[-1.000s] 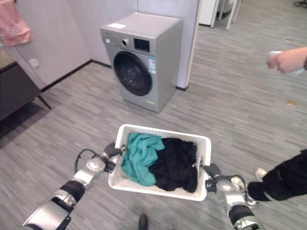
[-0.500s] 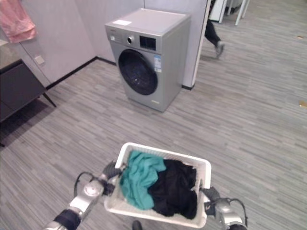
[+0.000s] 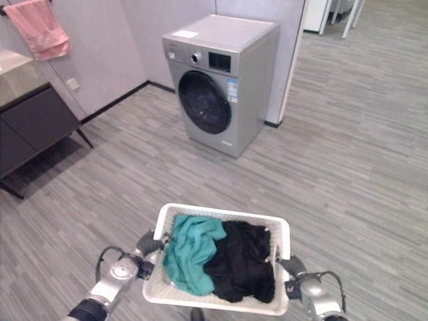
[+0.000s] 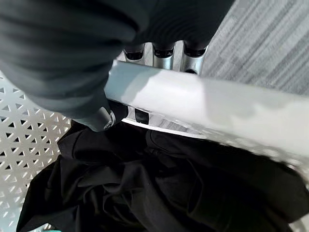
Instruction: Grab the laundry basket,head to the washer,open it,put in the laundry and shut it.
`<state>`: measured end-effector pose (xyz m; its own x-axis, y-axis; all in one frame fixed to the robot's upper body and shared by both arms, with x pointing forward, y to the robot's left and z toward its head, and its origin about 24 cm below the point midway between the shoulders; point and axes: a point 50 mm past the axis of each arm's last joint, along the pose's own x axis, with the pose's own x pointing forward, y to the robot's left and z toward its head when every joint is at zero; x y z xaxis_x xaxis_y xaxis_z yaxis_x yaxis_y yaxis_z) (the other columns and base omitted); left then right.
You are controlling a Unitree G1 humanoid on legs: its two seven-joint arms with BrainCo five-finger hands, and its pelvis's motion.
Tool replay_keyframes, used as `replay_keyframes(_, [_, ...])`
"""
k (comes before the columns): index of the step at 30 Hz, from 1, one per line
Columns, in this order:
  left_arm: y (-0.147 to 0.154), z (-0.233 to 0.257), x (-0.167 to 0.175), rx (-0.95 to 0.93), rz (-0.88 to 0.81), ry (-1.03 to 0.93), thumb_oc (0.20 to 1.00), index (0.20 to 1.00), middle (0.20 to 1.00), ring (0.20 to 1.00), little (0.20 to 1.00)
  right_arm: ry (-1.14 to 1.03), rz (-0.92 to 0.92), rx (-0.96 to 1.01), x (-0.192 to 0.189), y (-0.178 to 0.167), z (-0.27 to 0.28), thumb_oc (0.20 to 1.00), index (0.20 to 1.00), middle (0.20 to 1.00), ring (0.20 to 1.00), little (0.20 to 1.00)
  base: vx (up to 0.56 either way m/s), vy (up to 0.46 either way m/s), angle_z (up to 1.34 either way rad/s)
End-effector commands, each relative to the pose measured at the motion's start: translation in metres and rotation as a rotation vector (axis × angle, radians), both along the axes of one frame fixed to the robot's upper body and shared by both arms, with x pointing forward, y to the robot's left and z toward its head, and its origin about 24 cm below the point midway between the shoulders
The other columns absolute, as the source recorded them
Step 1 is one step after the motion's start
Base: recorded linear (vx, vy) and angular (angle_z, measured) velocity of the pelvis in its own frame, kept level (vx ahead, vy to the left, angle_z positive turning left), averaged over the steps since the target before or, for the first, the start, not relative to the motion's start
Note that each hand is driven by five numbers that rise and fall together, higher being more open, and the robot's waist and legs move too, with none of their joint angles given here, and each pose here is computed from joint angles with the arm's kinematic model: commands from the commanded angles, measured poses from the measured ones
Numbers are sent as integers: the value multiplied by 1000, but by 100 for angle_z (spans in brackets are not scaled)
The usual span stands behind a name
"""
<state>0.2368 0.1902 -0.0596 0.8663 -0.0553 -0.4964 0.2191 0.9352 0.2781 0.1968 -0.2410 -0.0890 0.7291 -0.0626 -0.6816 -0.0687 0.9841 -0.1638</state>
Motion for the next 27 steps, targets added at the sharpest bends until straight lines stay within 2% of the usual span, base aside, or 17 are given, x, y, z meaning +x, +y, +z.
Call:
replay_keyframes(1, [-6, 38, 38, 2, -27, -204, 200, 200, 200, 200, 200, -255, 15, 26, 42, -4, 43, 200, 200, 200, 200, 200, -75, -10, 22])
replay_keyframes(8, [-11, 51, 50, -11, -42, -254, 200, 200, 200, 200, 200, -271, -25, -1, 47, -16, 49, 200, 200, 200, 200, 200, -63, 39, 35])
replay_keyframes(14, [-9, 53, 50, 5, -59, -249, 200, 200, 200, 200, 200, -278, -76, 45, 50, -17, 49, 200, 200, 200, 200, 200, 137, 293, 15])
replay_keyframes(20, [5, 61, 48, 27, -46, -266, 200, 200, 200, 200, 200, -335, -91, 54, 64, -20, 64, 200, 200, 200, 200, 200, 235, 314, 1])
replay_keyframes(27, [12, 71, 57, 32, -16, -301, 200, 200, 200, 200, 200, -420, -75, 17, 72, -24, 83, 200, 200, 200, 200, 200, 371, 11, -1])
